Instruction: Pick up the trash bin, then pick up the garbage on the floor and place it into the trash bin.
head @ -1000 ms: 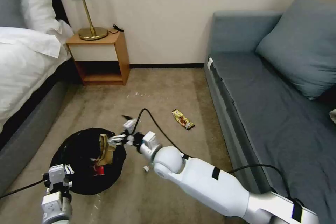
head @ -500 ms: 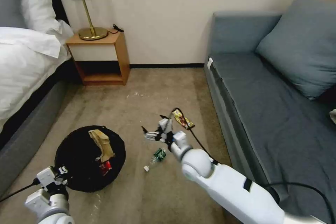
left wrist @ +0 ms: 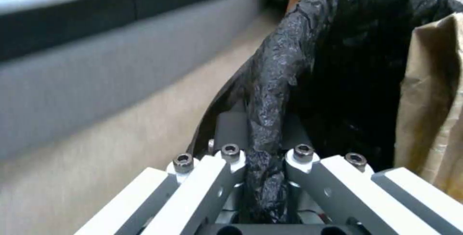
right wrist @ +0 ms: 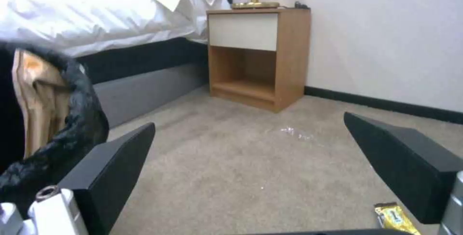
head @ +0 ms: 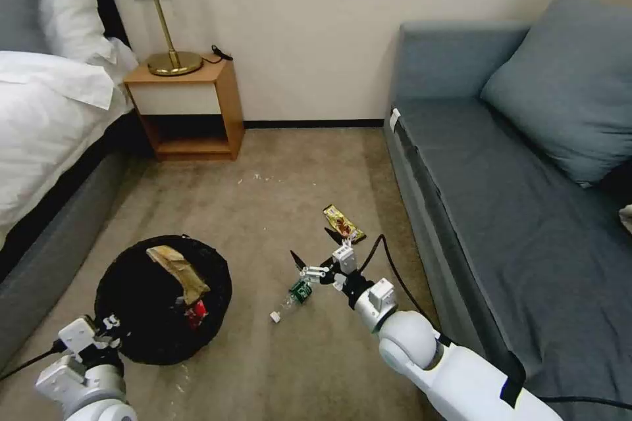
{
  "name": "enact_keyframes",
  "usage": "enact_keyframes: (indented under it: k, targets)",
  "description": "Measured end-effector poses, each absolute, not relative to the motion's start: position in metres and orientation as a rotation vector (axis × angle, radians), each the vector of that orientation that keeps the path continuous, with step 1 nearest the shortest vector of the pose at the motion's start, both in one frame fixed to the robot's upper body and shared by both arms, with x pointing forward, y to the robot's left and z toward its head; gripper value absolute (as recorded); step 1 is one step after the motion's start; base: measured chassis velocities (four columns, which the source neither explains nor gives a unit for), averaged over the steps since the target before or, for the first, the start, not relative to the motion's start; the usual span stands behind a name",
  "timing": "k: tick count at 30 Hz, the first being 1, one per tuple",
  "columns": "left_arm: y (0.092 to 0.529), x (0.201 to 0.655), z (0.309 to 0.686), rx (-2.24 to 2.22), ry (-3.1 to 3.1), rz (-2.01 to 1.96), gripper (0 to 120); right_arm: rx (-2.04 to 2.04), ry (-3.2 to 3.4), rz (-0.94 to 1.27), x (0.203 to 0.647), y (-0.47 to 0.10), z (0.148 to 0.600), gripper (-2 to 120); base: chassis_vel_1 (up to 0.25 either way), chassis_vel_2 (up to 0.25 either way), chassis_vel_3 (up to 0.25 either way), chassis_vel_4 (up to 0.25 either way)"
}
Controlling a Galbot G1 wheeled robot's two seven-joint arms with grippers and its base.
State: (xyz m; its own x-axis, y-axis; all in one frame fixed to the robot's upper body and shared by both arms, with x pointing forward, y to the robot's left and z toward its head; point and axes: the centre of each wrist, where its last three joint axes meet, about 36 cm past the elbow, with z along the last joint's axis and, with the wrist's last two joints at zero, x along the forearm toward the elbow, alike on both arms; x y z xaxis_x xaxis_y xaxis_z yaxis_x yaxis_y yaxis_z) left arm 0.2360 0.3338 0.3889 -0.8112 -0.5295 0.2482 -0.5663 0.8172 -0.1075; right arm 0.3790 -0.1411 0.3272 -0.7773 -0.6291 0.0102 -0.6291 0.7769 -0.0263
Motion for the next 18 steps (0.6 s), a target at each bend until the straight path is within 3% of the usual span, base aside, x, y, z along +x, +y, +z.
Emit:
enact_keyframes:
  k: [18]
  targets:
    - [0.337,0.23,0.384,0.847,-2.885,0.092,4,0.96,-2.932,0.138,0.366,-0.143,0.324,100,0.0,0.0,0.0,0.0]
